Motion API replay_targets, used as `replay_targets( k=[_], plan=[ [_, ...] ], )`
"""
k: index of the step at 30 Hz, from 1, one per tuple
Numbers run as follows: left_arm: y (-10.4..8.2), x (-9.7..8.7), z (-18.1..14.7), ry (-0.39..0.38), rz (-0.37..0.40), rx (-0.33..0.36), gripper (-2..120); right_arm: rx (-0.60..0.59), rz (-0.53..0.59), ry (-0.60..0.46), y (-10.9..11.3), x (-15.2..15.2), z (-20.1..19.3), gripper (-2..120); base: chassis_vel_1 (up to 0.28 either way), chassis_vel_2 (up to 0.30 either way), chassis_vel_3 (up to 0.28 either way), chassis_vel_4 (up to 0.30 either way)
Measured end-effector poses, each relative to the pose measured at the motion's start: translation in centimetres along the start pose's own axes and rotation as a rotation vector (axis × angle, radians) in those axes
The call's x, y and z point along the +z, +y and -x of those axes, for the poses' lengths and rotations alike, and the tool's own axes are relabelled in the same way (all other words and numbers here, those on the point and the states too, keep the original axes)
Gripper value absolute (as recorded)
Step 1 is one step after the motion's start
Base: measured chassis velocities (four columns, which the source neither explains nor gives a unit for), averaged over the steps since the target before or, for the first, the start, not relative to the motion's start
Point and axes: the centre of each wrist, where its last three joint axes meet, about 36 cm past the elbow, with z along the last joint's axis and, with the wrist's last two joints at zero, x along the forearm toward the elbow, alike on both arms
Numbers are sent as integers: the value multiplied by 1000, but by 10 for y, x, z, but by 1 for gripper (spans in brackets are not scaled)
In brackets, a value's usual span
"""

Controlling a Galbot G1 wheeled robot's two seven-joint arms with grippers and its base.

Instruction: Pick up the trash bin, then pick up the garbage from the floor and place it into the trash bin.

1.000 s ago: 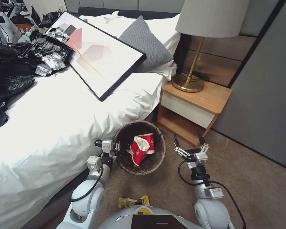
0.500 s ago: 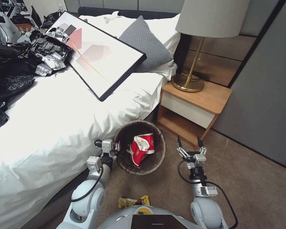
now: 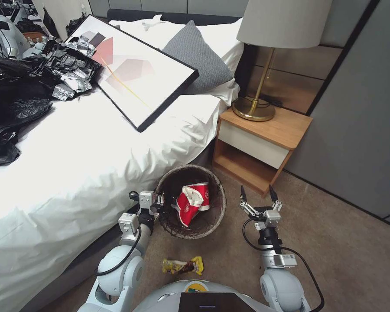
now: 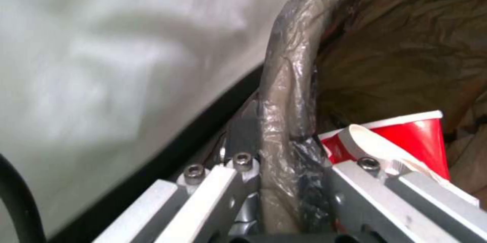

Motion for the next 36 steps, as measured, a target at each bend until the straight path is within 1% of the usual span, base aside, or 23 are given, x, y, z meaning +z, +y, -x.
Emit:
replay_targets(
  k=[12,16,20,26,36],
  plan=[
    [0,-1,0,-3,1,2,0,4,-7,-21,-4,2,6,95,260,-244,-253,246],
    [0,-1,0,-3,0,2,0,6,-14,-34,-6,3,9,96,142,-149,-168,138],
    [0,-1,0,-4,0,2,0,8,-15,-40,-6,3,11,96,20,-54,-39,22],
    [0,-1,0,-5,-2,3,0,7,-16,-54,-6,-1,14,96,-42,33,77,-37],
    [-1,-2,0,-8,-7,8,0,4,-16,-58,-6,-2,18,96,0,0,0,0]
  ],
)
